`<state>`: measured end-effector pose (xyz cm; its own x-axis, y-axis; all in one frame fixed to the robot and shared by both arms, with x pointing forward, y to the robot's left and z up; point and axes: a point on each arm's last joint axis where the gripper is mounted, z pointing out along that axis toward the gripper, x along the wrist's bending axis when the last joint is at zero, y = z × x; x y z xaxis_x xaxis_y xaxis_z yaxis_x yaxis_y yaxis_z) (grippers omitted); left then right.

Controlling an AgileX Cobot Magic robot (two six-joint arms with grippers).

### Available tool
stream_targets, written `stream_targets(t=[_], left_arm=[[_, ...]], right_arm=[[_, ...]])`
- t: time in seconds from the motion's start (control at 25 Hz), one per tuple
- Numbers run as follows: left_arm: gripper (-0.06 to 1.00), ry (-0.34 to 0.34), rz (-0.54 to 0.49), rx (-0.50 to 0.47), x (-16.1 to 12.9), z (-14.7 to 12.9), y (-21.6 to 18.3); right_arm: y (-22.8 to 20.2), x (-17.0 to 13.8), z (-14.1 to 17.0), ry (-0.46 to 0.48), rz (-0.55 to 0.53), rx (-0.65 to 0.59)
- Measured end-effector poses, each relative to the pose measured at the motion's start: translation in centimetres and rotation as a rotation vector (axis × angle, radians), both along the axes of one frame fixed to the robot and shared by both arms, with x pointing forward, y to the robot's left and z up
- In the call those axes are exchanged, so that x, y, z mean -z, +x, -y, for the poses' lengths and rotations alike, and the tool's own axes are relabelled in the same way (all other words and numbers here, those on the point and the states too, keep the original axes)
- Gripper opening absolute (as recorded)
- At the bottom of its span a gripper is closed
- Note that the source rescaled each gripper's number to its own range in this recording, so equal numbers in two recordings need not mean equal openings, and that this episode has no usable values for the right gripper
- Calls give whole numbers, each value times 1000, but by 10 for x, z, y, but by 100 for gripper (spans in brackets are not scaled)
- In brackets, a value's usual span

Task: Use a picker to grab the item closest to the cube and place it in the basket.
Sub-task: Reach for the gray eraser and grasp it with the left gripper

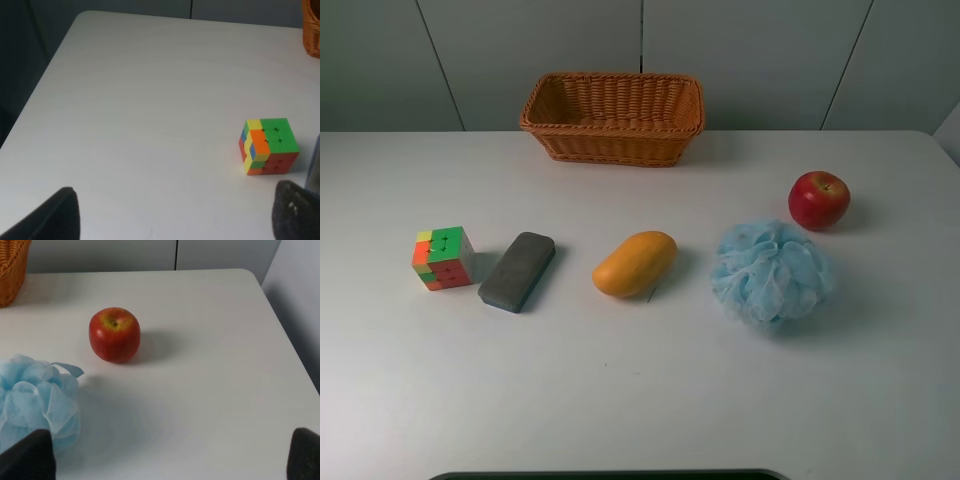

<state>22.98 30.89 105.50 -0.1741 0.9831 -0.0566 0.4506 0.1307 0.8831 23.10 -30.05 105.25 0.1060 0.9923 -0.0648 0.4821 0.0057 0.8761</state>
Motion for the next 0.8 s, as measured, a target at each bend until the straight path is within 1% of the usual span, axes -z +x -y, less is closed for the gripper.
stream_targets(t=[0.32,0.4,0.48,0.6,0.72,0.8], left_arm=[[100,-3,1,2,0,0,0],[100,-11,20,9,-5,1,-2],[100,-10,41,9,-19,1,-4],[100,-20,24,17,-49,2,6],[100,-57,-10,39,-88,4,31],[100,-78,-42,55,-115,5,54]], right_arm=[[0,0,0,0,0,0],[0,0,0,0,0,0],[0,0,0,0,0,0],[0,0,0,2,0,1],[0,0,0,3,0,2],[0,0,0,3,0,2]])
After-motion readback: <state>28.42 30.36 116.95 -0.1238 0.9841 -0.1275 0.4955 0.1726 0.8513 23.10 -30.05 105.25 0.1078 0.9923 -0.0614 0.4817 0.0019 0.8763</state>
